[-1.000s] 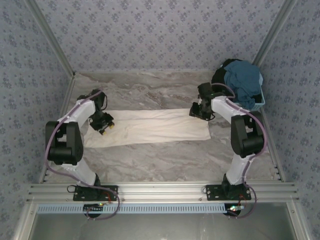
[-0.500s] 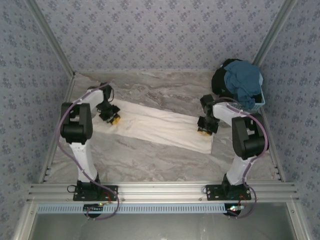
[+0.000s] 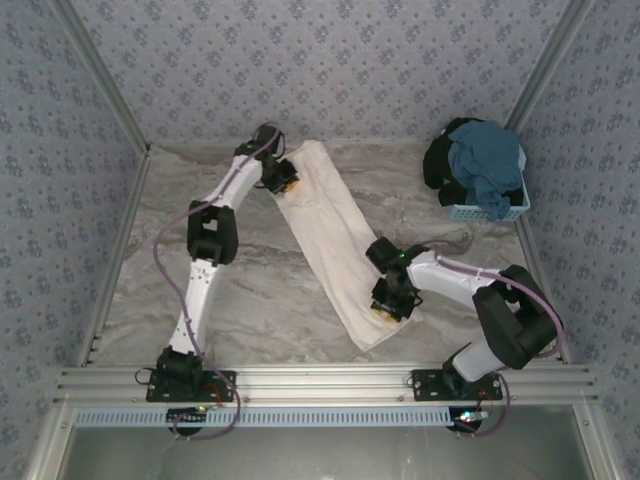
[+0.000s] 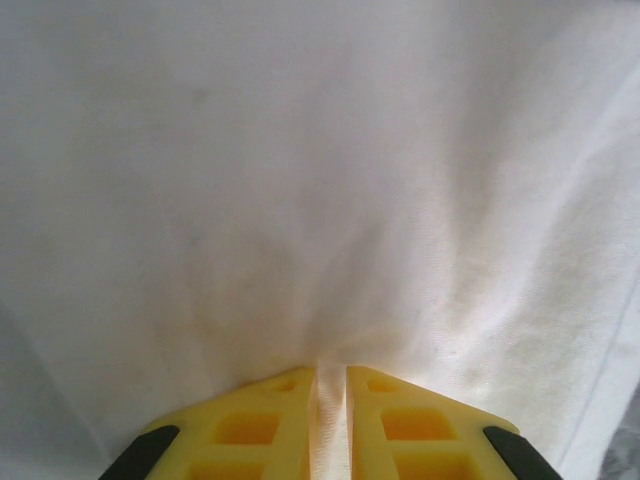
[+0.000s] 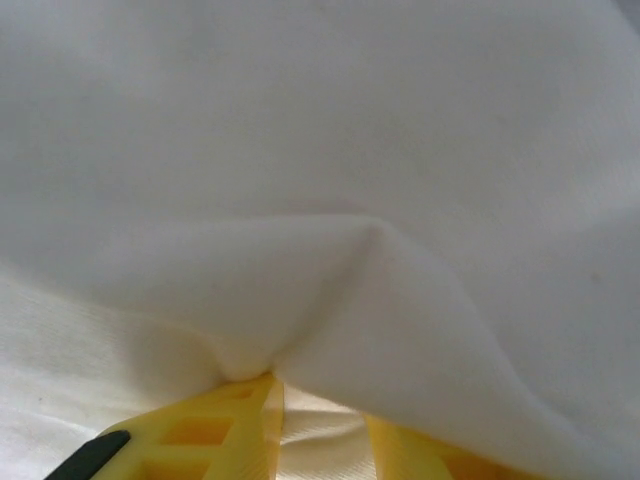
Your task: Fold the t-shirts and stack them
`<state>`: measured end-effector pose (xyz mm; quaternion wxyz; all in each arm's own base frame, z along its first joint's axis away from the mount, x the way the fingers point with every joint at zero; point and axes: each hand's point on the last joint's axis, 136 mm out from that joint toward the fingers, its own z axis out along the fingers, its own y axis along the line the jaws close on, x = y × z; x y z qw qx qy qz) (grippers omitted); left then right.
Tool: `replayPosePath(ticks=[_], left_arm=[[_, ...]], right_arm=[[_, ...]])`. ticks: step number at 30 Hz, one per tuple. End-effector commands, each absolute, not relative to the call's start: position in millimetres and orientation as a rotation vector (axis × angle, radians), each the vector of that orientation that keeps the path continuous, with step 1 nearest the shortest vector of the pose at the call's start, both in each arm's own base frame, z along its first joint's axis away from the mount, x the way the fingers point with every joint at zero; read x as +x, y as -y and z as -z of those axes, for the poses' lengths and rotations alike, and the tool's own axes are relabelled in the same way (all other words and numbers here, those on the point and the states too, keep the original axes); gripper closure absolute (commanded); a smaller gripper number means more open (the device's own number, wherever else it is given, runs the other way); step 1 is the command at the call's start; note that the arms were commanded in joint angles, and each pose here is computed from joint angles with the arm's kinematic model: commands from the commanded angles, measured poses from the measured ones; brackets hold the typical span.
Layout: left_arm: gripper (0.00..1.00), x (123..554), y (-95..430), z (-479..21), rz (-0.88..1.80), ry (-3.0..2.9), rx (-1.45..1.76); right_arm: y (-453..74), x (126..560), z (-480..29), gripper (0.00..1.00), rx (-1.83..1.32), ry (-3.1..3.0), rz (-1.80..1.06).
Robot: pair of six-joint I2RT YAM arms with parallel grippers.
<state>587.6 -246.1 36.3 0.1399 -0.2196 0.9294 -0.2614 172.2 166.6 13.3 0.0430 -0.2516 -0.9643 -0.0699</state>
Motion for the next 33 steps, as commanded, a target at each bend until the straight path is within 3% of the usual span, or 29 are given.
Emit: replayPosePath(ticks=[1,6,13,16,21,28,33], left_arm=[[0.84,589,276,-21,0.862,-2.690,-0.658],[0.80,604,298,-33,1.010,-2.605,-0.640],[0.45,603,277,-139,0.882,-2.484,-0.502],[0.43,579,259,-177,0.761,-2.508,-0.489],[0.43,486,253,-171,0.658,-2.766,-0.419],[0.50,272,228,-96,0.768,-3.198,-0.515],[0.49,161,247,-71,0.894,-3.334,-0.466]], right_arm=[[-198,156,9,0.66,-0.947,2.804,0.300],[-242,164,3,0.65,-0.951,2.740,0.407],[-238,182,-52,0.54,-0.890,2.848,0.426],[-207,190,-84,0.49,-0.856,2.980,0.331],[-159,198,-107,0.44,-0.788,3.119,0.310],[-123,176,-82,0.41,-0.422,3.085,0.254],[-132,158,-61,0.36,-0.344,2.991,0.395]])
